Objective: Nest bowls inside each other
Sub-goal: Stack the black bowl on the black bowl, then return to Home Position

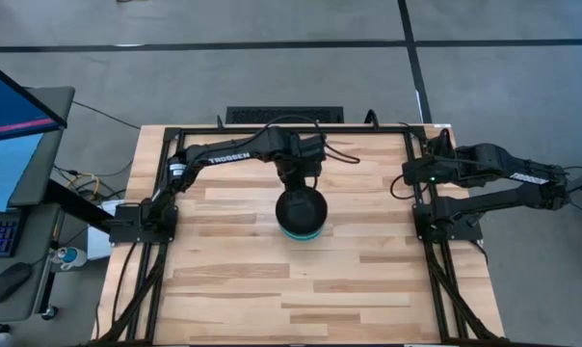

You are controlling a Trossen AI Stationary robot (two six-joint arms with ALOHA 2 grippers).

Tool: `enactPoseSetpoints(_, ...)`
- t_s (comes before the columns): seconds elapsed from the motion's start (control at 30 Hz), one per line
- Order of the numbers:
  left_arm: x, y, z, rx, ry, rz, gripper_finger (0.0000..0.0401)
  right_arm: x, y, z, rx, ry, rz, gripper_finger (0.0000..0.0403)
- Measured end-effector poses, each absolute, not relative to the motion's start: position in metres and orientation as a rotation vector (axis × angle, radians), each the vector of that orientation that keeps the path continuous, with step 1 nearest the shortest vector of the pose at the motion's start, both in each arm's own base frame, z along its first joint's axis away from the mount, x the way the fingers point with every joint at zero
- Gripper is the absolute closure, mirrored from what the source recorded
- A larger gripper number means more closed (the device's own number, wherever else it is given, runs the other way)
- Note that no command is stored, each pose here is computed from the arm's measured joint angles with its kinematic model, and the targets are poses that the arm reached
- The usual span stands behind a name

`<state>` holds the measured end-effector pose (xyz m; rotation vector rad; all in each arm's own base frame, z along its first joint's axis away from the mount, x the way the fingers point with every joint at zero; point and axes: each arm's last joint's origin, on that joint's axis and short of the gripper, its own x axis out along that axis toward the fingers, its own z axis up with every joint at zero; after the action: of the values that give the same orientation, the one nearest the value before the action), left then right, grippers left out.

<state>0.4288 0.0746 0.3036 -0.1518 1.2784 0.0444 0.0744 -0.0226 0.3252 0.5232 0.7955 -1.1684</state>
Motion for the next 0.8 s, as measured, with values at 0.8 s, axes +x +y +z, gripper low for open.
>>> enactPoseSetpoints(0.8, 0.440, 0.052, 0.328, -0.064, 0.970, 0.006, 0.0352, 0.075, -0.024, 0.327, 0.406, 0.754, -1.203, 0.0097)
